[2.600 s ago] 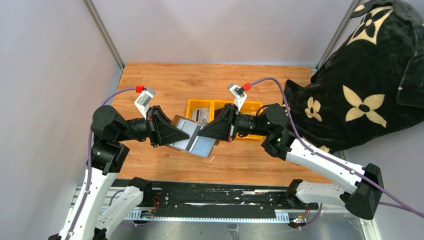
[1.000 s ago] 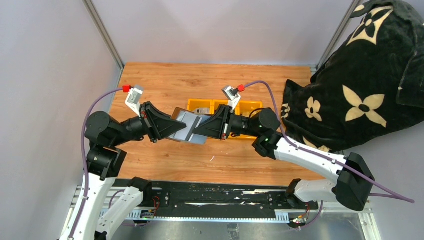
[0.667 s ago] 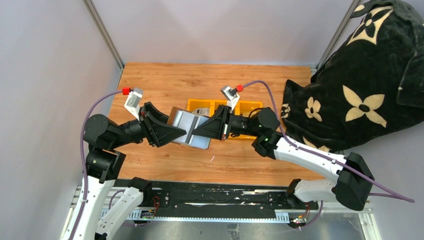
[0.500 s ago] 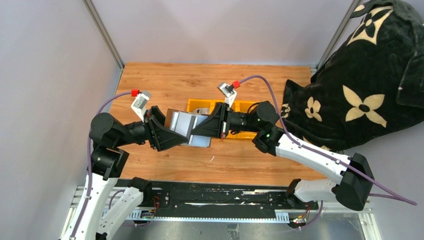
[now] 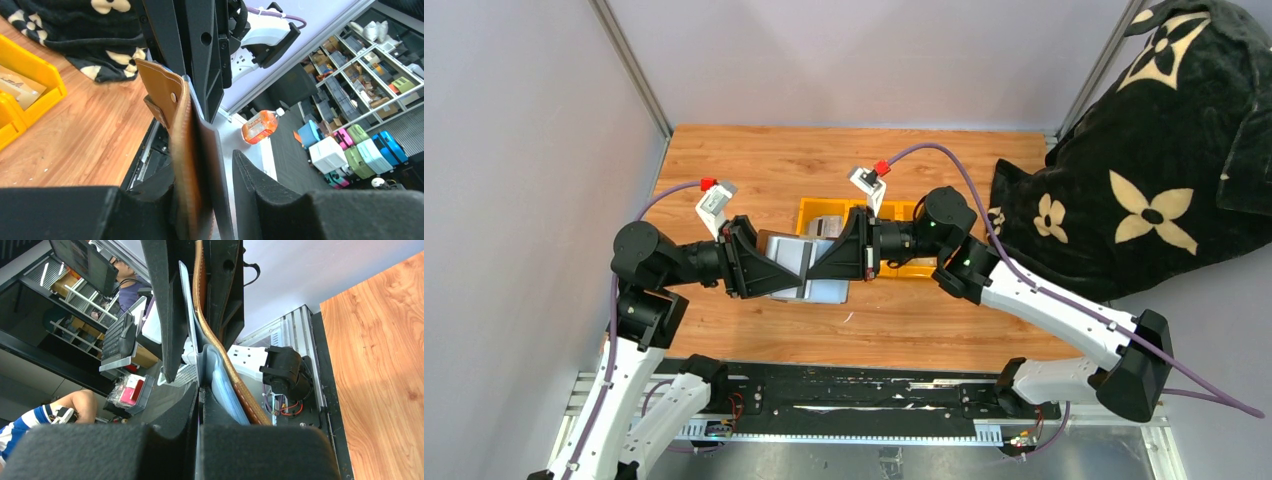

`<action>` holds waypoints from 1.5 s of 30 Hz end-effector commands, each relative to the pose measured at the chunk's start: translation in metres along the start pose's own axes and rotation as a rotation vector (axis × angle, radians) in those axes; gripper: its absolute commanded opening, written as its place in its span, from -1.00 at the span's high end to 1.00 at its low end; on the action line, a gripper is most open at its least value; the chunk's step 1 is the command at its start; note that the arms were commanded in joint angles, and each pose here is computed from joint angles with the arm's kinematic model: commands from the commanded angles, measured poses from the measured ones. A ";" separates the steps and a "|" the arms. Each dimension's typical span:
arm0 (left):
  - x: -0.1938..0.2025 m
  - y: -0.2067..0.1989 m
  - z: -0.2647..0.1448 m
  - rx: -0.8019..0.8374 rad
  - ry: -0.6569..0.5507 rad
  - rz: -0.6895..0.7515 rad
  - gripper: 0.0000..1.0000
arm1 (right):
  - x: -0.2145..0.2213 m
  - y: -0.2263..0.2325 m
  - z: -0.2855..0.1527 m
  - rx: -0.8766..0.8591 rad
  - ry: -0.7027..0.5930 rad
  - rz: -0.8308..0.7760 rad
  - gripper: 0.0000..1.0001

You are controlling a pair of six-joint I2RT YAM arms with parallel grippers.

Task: Take the credit cards out of the card holder
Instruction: Remove the credit card from the card holder.

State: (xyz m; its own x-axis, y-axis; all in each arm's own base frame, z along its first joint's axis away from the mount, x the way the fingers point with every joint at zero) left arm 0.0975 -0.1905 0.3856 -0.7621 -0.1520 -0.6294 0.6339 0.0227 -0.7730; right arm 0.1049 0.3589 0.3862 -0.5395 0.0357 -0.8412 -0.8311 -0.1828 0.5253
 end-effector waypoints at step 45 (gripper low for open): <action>-0.021 -0.026 -0.002 0.028 -0.049 0.176 1.00 | -0.005 0.007 -0.037 0.010 -0.207 -0.009 1.00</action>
State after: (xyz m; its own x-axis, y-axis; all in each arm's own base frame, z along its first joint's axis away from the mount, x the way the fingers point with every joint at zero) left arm 0.1050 -0.1886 0.4033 -0.6884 -0.2071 -0.6951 0.7041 0.0392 -0.7090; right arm 0.1027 0.3347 0.3910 -0.5674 0.1976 -0.7994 -0.8210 -0.2100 0.5309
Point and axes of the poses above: each gripper's point midway between its finger pads, its own z axis out along the fingers, its own y axis along the line the jaws close on, x = y × z, the point moved 2 cm from there along -z, back along the fingers, and after that the axes turned 11 degrees about -z, right-handed, at the moved point
